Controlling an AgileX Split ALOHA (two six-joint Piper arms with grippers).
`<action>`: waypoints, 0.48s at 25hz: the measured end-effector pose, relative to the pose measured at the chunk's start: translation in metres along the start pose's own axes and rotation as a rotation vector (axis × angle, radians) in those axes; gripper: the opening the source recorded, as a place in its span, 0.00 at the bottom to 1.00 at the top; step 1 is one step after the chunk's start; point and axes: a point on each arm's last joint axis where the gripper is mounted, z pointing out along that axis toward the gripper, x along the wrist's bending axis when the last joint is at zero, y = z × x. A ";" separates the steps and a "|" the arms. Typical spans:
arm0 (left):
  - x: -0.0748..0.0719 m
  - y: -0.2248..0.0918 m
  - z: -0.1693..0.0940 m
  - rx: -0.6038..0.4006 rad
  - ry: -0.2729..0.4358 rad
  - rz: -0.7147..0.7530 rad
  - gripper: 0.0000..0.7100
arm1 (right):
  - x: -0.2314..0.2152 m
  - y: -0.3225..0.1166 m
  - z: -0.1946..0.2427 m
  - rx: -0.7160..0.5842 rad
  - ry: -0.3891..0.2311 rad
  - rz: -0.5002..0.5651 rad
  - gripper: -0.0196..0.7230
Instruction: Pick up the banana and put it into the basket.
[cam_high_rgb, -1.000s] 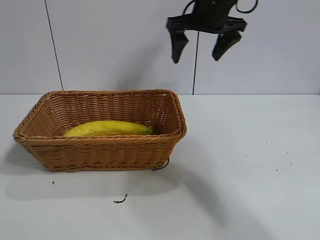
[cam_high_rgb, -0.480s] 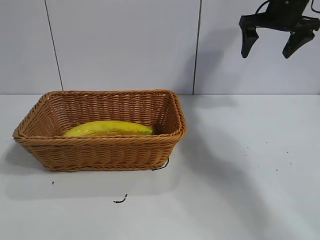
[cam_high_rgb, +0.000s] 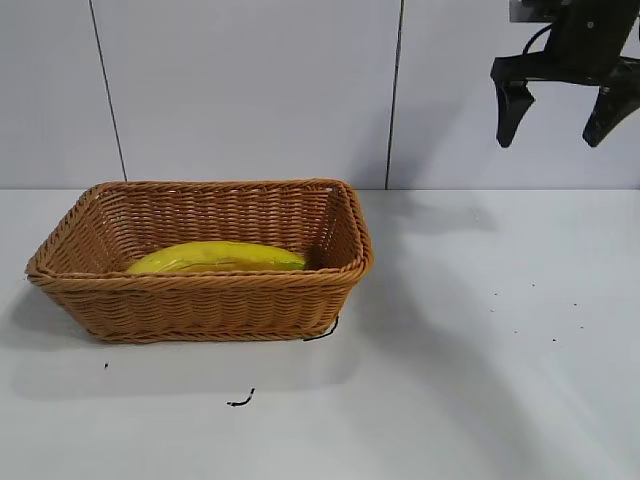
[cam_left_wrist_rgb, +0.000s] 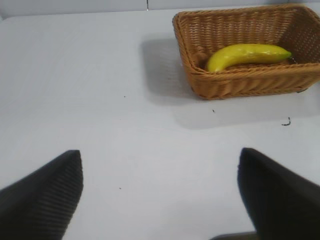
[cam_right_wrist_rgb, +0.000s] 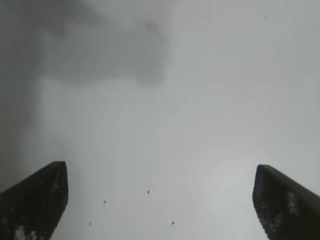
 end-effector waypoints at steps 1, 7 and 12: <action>0.000 0.000 0.000 0.000 0.000 0.000 0.89 | 0.001 -0.008 -0.003 0.020 0.005 0.000 0.95; 0.000 0.000 0.000 0.000 0.000 0.000 0.89 | 0.003 -0.078 -0.006 0.198 0.026 -0.006 0.95; 0.000 0.000 0.000 0.000 0.000 0.000 0.89 | 0.003 -0.147 -0.022 0.299 0.028 -0.009 0.95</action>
